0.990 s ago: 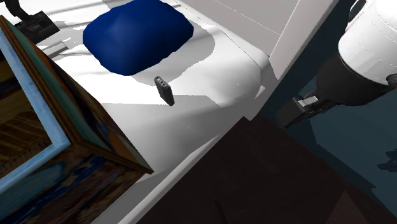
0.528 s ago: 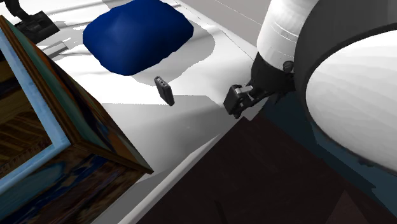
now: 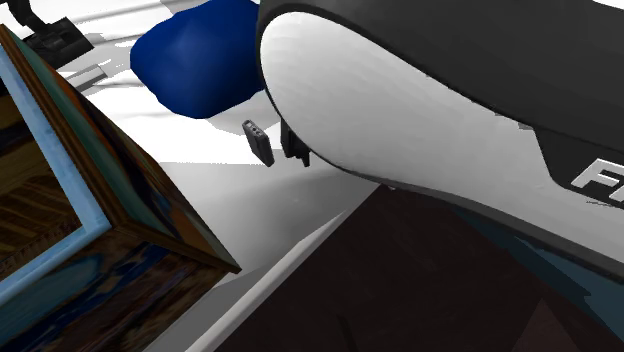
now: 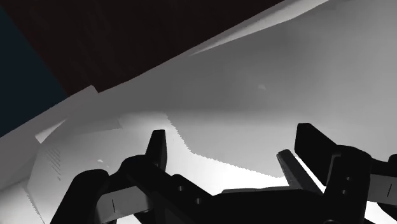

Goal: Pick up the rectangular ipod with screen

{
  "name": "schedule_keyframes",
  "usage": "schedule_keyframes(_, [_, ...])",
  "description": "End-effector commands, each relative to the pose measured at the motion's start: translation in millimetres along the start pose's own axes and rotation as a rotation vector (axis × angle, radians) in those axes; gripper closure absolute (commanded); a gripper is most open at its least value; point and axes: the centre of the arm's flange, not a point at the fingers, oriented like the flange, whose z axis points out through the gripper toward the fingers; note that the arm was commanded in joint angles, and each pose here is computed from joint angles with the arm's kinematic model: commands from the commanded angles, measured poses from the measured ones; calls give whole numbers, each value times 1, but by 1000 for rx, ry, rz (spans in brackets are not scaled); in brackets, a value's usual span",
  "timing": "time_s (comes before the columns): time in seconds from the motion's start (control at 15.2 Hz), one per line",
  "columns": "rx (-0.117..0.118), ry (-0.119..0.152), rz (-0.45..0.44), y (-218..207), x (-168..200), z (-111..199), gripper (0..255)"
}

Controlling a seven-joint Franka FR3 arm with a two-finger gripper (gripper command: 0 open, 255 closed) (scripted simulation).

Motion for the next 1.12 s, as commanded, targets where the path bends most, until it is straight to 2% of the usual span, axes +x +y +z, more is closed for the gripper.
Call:
schedule_keyframes(0.0, [5,0,7,-21,19,7,0])
schedule_keyframes(0.53, [19,1,31,-94,91,25,0])
schedule_keyframes(1.06, [20,1,31,-97,93,65,0])
